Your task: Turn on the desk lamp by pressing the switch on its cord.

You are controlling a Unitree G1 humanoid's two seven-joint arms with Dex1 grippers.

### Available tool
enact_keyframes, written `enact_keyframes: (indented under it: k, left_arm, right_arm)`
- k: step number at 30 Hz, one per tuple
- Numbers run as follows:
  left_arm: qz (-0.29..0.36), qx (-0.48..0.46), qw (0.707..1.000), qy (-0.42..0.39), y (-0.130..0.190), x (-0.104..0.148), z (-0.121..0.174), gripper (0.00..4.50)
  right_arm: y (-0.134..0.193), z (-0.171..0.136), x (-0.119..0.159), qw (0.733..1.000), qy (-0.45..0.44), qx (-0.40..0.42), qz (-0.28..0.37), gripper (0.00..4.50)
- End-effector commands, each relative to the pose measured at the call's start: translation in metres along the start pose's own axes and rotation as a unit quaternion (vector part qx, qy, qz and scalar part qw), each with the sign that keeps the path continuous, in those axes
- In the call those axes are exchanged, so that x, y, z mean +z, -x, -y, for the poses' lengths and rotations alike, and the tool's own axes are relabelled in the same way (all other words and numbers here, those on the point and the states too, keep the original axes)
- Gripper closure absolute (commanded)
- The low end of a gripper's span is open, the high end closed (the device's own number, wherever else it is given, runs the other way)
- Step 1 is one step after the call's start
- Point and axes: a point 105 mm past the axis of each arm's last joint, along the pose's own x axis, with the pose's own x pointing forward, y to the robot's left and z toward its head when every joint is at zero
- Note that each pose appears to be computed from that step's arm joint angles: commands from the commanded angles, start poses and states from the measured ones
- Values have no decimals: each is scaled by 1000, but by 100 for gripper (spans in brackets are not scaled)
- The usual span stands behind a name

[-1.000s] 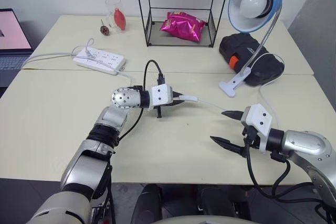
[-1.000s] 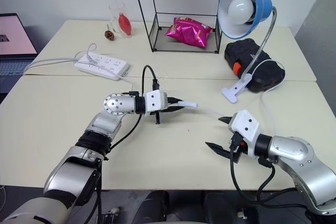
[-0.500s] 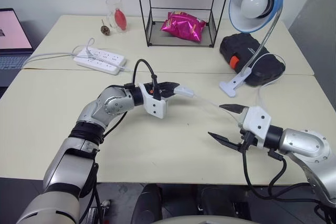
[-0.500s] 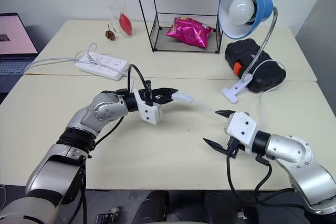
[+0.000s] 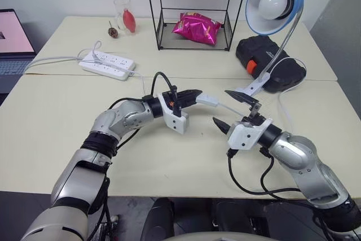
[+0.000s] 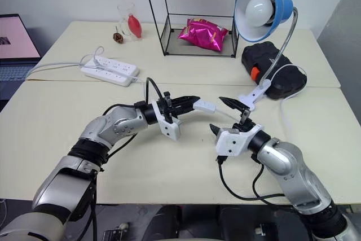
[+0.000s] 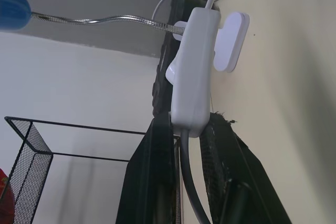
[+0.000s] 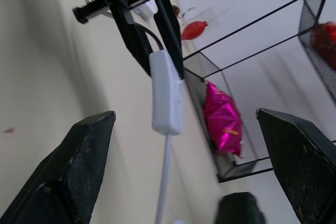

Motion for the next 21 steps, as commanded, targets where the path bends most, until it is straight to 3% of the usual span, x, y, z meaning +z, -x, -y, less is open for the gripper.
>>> enact_keyframes:
  k: [1, 21]
  left_arm:
    - [7, 24, 1000, -7, -10, 3, -18, 416]
    - [-9, 25, 1000, 12, -7, 0, -21, 416]
  right_arm:
    - [-14, 2, 8, 999, 32, -22, 6, 0]
    - [-37, -2, 1, 998, 45, -25, -29, 0]
